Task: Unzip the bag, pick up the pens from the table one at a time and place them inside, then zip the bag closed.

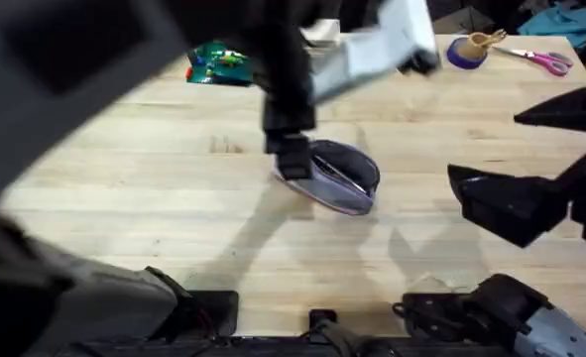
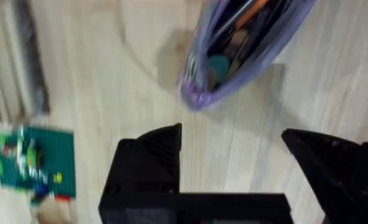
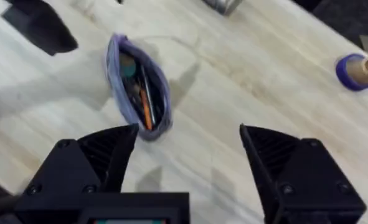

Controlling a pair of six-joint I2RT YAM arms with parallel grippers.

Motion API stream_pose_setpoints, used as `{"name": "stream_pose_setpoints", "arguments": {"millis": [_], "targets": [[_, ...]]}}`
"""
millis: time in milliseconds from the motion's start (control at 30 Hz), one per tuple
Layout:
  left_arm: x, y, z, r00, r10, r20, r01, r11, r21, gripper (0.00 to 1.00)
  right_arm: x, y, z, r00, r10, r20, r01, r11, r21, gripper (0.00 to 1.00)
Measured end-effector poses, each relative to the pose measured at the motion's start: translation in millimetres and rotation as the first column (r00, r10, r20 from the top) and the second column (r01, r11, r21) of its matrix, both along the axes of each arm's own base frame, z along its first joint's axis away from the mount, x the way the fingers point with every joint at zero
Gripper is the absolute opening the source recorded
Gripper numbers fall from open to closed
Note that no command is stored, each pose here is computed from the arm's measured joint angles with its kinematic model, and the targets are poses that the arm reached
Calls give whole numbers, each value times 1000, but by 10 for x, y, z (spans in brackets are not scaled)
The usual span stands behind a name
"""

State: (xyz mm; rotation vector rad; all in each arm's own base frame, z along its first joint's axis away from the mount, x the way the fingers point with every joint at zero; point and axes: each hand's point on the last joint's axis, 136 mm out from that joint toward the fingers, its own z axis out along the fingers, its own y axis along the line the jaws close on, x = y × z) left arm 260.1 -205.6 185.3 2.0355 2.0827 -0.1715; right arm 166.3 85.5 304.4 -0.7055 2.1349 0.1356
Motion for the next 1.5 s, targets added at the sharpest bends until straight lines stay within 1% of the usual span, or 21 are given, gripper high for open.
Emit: {"name": "stream_pose_setpoints", "arguments": {"millis": [133, 200, 300, 367, 500, 600, 733, 867, 967, 1067, 1167, 1267, 1367, 1500], "targets": [[56, 350, 230, 995, 99, 33, -98, 995, -32, 995, 77, 47, 120, 999, -12, 46, 10, 999, 45, 997], [65, 512, 287, 990, 141, 20, -140, 989, -51, 995, 114, 70, 178, 998, -18, 67, 13, 998, 67, 998], [62, 719, 312, 982, 186, -27, -187, 979, -82, 995, 161, 99, 221, 997, -31, 74, 24, 995, 92, 998], [79, 824, 321, 976, 210, -53, -214, 971, -109, 995, 212, 130, 219, 997, -41, 65, 34, 994, 103, 999], [171, 1027, 370, 962, 262, -73, -271, 945, -183, 995, 378, 233, 167, 998, -63, 27, 60, 991, 117, 998], [232, 1172, 408, 951, 299, -80, -309, 922, -233, 995, 569, 350, 112, 996, -88, -7, 88, 987, 136, 998], [272, 1315, 458, 943, 323, -86, -334, 896, -292, 995, 824, 517, -16, 991, -118, -64, 127, 979, 156, 997], [263, 1377, 513, 947, 309, -89, -320, 880, -352, 995, 1028, 760, -155, 989, -90, -121, 112, 975, 190, 998], [280, 1393, 553, 954, 291, -73, -296, 872, -390, 995, 1171, 963, -256, 986, -54, -159, 90, 970, 226, 998], [292, 1397, 580, 959, 277, -59, -276, 868, -413, 995, 1294, 1101, -345, 981, -43, -188, 91, 963, 255, 998], [308, 1384, 577, 965, 258, -50, -255, 869, -425, 995, 1399, 1201, -430, 976, -43, -212, 103, 956, 276, 998], [331, 1361, 492, 969, 237, -70, -244, 866, -437, 995, 1448, 1245, -502, 971, -48, -235, 115, 953, 280, 998], [340, 1336, 320, 968, 216, -127, -251, 859, -446, 995, 1461, 1263, -552, 966, -50, -252, 122, 952, 279, 998], [419, 1308, 68, 959, 200, -199, -272, 844, -463, 995, 1467, 1275, -572, 961, -61, -271, 142, 946, 291, 998]]}}
